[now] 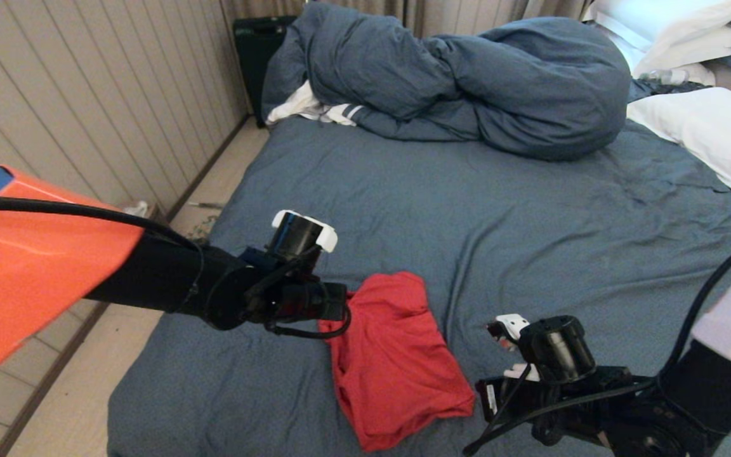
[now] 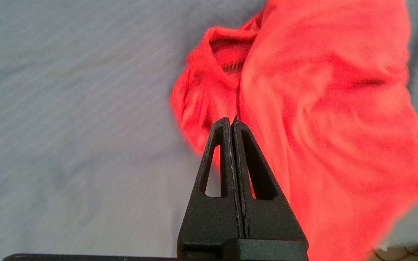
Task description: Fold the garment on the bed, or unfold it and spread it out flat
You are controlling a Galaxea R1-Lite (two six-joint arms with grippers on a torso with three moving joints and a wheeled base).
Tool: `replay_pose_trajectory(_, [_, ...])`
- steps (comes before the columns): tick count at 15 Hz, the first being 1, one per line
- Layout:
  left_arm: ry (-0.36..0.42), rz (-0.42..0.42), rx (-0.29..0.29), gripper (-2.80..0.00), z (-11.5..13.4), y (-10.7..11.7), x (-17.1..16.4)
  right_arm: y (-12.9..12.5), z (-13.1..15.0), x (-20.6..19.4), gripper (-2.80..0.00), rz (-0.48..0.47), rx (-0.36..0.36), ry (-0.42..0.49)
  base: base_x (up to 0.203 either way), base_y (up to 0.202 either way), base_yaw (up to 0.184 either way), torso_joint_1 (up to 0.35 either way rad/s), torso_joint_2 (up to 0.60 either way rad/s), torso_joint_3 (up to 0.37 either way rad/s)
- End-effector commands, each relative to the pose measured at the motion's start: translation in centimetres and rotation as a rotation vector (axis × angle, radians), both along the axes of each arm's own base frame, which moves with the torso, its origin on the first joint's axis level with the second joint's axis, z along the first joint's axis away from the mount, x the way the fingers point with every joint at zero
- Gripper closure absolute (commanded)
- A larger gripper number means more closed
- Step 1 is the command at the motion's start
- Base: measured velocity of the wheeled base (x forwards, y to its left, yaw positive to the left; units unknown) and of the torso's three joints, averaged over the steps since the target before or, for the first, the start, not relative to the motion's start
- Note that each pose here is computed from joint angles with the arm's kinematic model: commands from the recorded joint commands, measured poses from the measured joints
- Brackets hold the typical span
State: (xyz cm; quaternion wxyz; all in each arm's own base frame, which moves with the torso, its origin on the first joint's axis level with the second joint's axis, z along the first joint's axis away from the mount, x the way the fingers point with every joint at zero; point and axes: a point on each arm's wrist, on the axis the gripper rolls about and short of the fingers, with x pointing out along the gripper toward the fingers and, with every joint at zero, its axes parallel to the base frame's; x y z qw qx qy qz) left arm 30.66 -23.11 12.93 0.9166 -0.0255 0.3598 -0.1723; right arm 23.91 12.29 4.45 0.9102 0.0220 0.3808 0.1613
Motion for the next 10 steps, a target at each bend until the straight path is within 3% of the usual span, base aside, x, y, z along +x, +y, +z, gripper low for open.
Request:
replay_pose_trajectory(1, [-0.058, 0.007, -0.048, 0.0, 3.5, 2.1, -2.5, -0.7, 3.8, -0.9, 0.0, -0.009, 0.063, -0.124, 0.0, 0.0, 0.0, 0.0, 0.0, 0.0])
replay_pose_trajectory(4, [-0.118, 0.063, -0.092, 0.0, 6.7, 6.6, -6.0, -2.8, 8.8, -3.3, 0.0, -0.037, 0.115, -0.258, 0.0, 0.0, 0.0, 0.0, 0.0, 0.0])
replay_pose_trajectory(7, [-0.156, 0.146, -0.109, 0.0, 7.7, 11.4, -9.5, -4.8, 11.8, -6.1, 0.0, -0.071, 0.132, -0.321, 0.0, 0.0, 0.0, 0.0, 0.0, 0.0])
replay_pose_trajectory(10, [-0.209, 0.309, -0.106, 0.0, 7.6, 16.7, -13.3, -7.4, 13.2, -9.0, 0.0, -0.225, 0.092, -0.411, 0.0, 0.0, 0.0, 0.0, 0.0, 0.0])
